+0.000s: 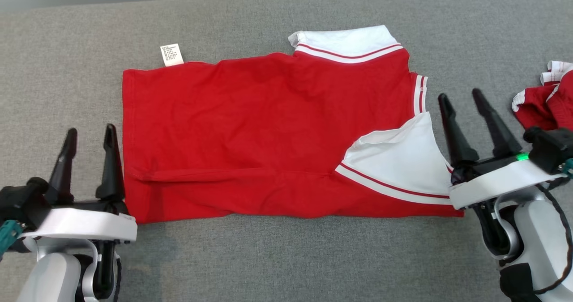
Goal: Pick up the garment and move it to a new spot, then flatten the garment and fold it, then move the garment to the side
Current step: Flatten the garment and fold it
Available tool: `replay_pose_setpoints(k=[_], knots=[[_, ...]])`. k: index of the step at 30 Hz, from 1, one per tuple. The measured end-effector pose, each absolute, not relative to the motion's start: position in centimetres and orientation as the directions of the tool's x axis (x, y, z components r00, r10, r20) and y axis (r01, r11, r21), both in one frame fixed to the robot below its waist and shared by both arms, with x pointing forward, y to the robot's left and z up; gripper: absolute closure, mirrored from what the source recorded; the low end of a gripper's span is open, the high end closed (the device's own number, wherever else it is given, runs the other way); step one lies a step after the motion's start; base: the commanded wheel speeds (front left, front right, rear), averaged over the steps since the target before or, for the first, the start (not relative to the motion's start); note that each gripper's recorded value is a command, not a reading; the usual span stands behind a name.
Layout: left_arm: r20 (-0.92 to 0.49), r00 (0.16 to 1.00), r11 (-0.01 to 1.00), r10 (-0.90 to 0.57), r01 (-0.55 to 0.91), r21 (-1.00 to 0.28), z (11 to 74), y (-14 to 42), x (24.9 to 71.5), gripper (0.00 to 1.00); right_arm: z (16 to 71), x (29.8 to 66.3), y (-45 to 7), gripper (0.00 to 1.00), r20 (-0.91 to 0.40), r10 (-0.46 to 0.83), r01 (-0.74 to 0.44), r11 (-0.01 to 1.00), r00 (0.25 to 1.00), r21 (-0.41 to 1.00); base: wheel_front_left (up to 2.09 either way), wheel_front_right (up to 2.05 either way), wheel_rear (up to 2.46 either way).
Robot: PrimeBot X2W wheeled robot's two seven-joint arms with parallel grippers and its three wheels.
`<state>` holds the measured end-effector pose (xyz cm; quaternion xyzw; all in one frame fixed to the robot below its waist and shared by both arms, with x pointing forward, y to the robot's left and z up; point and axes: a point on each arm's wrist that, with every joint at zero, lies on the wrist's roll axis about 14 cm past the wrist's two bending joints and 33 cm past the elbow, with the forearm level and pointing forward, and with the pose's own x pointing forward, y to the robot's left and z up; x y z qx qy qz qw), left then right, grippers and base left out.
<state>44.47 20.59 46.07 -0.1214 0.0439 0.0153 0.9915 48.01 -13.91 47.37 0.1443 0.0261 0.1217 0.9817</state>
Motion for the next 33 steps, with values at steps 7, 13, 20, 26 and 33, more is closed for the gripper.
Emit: replay_pose_setpoints(k=[7,13,20,26,33], knots=[[0.104,0.993,0.982,0.056,-0.036,-0.184,51.6,21.2,44.8,0.00,51.2,46.9,-14.9,0.00,0.116,0.201,-0.219,0.959,0.973,0.178,0.00,0.00,0.00],[0.120,0.992,0.996,0.026,-0.015,-0.090,52.1,21.4,43.1,0.00,51.3,44.5,-14.8,0.00,0.107,0.192,-0.206,0.968,0.976,0.146,0.00,0.00,0.00],[0.037,0.999,0.997,0.006,-0.003,-0.080,49.4,21.3,41.5,0.00,51.1,43.4,-14.6,0.00,0.086,0.187,-0.199,0.968,0.979,0.156,0.00,0.00,0.00],[0.028,1.000,0.998,0.009,-0.007,-0.070,49.1,21.5,41.0,0.00,51.0,43.1,-14.1,0.00,0.075,0.196,-0.206,0.965,0.978,0.165,0.00,0.00,0.00],[-0.003,1.000,0.998,-0.007,0.006,-0.067,48.1,21.4,40.9,0.00,50.8,43.2,-14.0,0.00,0.066,0.199,-0.207,0.963,0.978,0.173,0.00,0.00,0.00]])
